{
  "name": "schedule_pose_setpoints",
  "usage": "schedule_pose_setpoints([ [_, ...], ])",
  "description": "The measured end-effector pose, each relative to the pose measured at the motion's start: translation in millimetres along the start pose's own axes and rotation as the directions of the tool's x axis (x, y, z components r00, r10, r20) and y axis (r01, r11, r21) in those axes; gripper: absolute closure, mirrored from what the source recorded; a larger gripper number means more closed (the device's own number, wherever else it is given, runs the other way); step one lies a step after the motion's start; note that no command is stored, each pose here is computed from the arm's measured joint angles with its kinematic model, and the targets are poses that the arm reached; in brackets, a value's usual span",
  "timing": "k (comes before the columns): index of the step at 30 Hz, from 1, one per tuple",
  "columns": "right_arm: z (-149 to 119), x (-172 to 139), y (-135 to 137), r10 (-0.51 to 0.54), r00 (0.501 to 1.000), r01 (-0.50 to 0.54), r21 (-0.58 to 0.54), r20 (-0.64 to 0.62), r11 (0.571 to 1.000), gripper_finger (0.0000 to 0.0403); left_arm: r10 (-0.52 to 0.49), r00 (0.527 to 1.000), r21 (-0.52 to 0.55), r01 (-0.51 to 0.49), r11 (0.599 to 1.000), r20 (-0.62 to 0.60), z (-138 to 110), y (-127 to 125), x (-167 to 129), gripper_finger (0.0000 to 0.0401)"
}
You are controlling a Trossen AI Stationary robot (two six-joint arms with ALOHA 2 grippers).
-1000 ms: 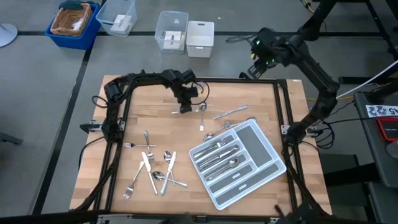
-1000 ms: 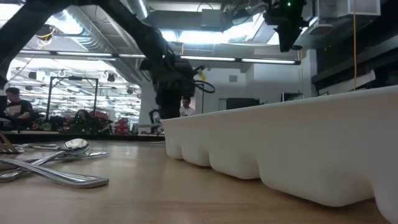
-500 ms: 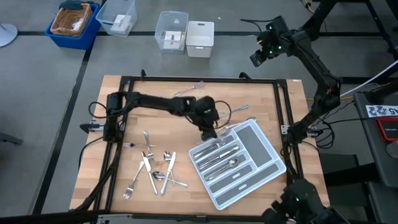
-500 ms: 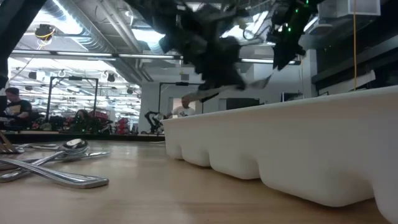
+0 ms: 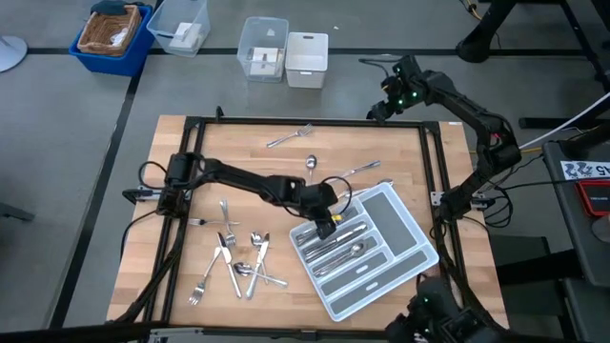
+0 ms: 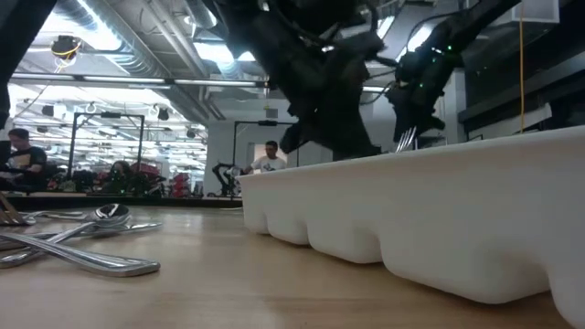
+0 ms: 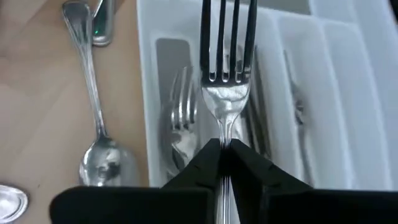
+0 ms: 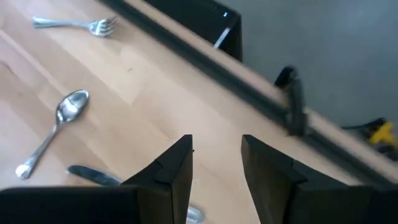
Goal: Sort silverware
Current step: Put the silver fork into the silverware tray, then put the silver spoon into the silverware tray
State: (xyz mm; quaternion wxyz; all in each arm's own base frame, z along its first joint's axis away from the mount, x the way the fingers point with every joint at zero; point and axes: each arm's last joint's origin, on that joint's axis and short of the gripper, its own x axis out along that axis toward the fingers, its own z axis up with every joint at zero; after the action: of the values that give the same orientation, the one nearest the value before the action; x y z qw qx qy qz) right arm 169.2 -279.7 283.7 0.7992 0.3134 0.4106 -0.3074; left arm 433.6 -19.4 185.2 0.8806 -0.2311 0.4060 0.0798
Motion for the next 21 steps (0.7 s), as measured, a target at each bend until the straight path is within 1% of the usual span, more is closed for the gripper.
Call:
schedule_pose_setpoints([
  [6, -15.6, 19.1, 10.7, 0.029, 0.997, -0.026, 0.038, -0.077, 0.999, 0.0262, 0.027, 0.999, 0.013, -0.026, 1.000, -0.043, -10.3, 0.5, 12.7, 0.0356],
  [12, -25.8, 32.9, 34.5, 0.060, 0.989, -0.061, 0.002, -0.132, 0.998, 0.0262, 0.012, 0.999, -0.073, -0.016, 0.997, -0.052, -9.4, 3.0, 14.1, 0.0318],
  [14, -26.3, 36.5, 43.9, 0.072, 0.989, -0.070, 0.022, -0.125, 0.997, 0.0262, -0.016, 0.998, -0.110, 0.010, 0.994, -0.054, -5.6, 3.9, 9.5, 0.0311],
  [16, -25.2, 40.0, 54.2, 0.087, 0.991, -0.083, 0.039, -0.102, 0.996, 0.0262, -0.033, 0.999, -0.113, 0.029, 0.993, -0.034, -0.5, 1.8, 0.4, 0.0310],
  [21, -25.6, 52.3, 81.5, 0.134, 0.991, -0.132, 0.075, -0.024, 0.988, 0.0262, -0.078, 0.996, -0.008, 0.079, 0.997, 0.045, 13.0, -11.3, -34.4, 0.0318],
])
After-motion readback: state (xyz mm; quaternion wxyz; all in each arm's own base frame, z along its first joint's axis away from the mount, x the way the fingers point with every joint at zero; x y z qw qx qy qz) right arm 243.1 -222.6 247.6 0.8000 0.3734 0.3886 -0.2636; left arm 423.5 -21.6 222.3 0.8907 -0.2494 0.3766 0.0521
